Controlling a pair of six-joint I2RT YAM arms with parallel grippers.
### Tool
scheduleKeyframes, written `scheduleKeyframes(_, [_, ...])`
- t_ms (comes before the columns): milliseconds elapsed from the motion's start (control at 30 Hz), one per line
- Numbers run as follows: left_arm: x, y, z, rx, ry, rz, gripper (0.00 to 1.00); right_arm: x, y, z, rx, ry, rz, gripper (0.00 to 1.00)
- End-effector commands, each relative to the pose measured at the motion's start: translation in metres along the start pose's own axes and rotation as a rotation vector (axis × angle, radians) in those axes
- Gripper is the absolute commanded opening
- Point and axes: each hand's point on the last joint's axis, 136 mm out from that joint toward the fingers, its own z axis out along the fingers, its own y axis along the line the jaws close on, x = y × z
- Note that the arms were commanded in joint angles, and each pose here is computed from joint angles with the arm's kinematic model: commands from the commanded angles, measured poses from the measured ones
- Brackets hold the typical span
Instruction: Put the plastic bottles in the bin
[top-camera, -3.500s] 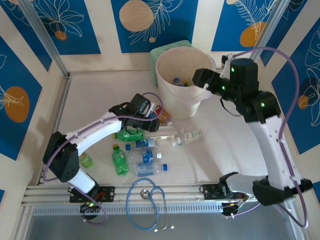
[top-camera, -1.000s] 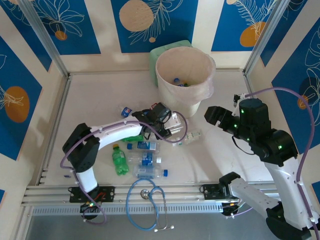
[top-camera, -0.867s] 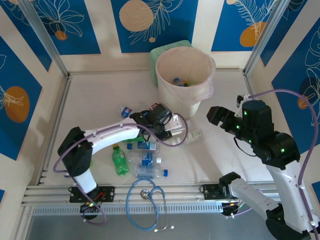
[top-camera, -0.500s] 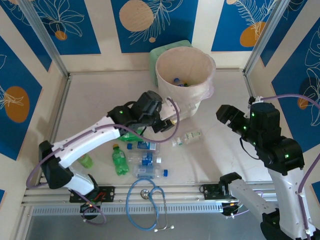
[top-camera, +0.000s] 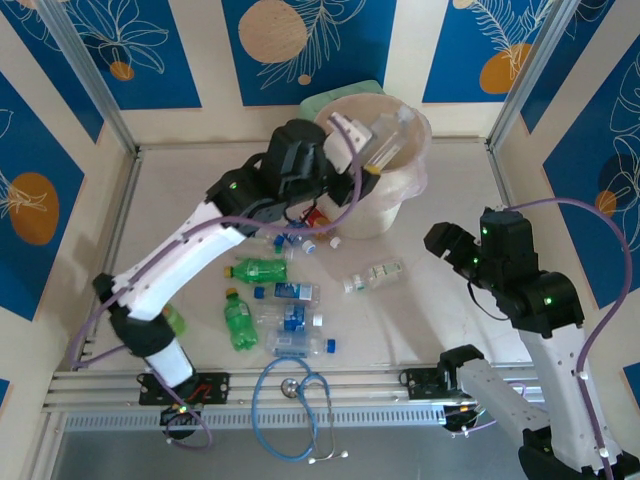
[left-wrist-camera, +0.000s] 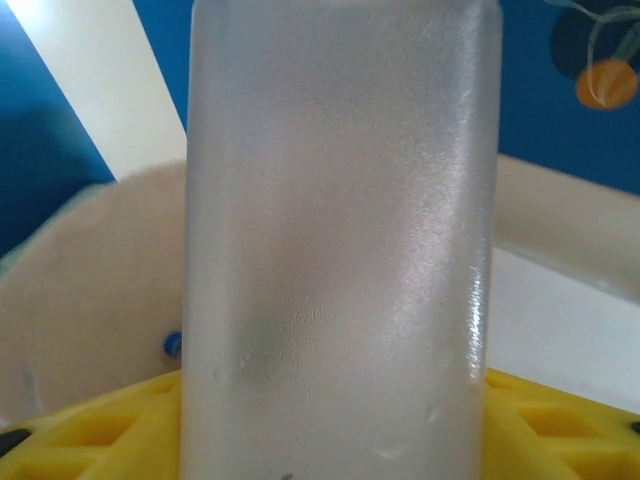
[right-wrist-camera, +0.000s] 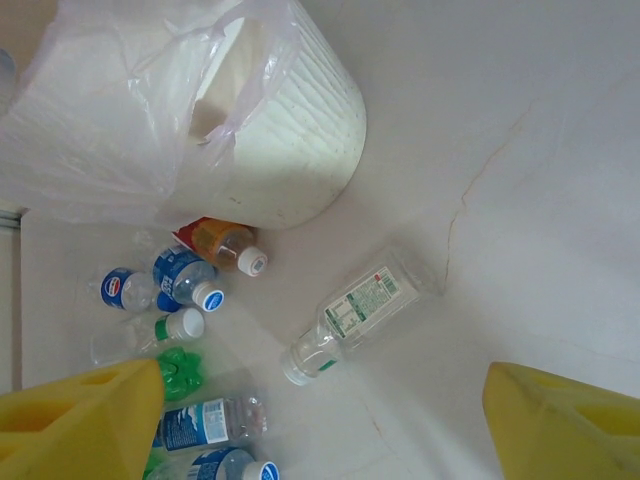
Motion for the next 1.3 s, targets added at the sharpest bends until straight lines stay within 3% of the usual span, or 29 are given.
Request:
scheduleKeyframes(0, [-0.011,0.024,0.021,-0.099,-0.008,-0.072,0.60,0.002,0.008,-0.003,-0.054,0.003,0.016,0.84])
scheduleKeyframes(267, [-0.028,0.074,0.068,-0.198,-0.098,-0.223,0.61,0.010,0.011,0.007,-0.078,0.034,0.020,0.84])
scheduleKeyframes(500, [-0.004,0.123,0.110,-0.241,-0.109,-0.311,0.61,0.024,0.009,0.025,-0.077,0.086,0.024,0.83])
scheduleKeyframes(700, [0.021,0.134,0.121,-0.246,-0.045,-0.354,0.62,0.027,0.007,0.027,-0.071,0.090,0.015,0.83])
scheduleKeyframes(800, [0.028,0.128,0.126,-0.215,-0.024,-0.367,0.69,0.029,0.005,0.031,-0.058,0.102,0.014,0.83])
scheduleKeyframes(1033, [0.027,0.127,0.118,-0.215,-0.021,-0.382,0.74,0.036,-0.003,0.031,-0.019,0.115,0.003,0.83])
scheduleKeyframes(1267, [-0.004,0.115,0.076,-0.216,-0.060,-0.355,0.75,0.041,-0.006,0.031,0.009,0.121,-0.010,0.83])
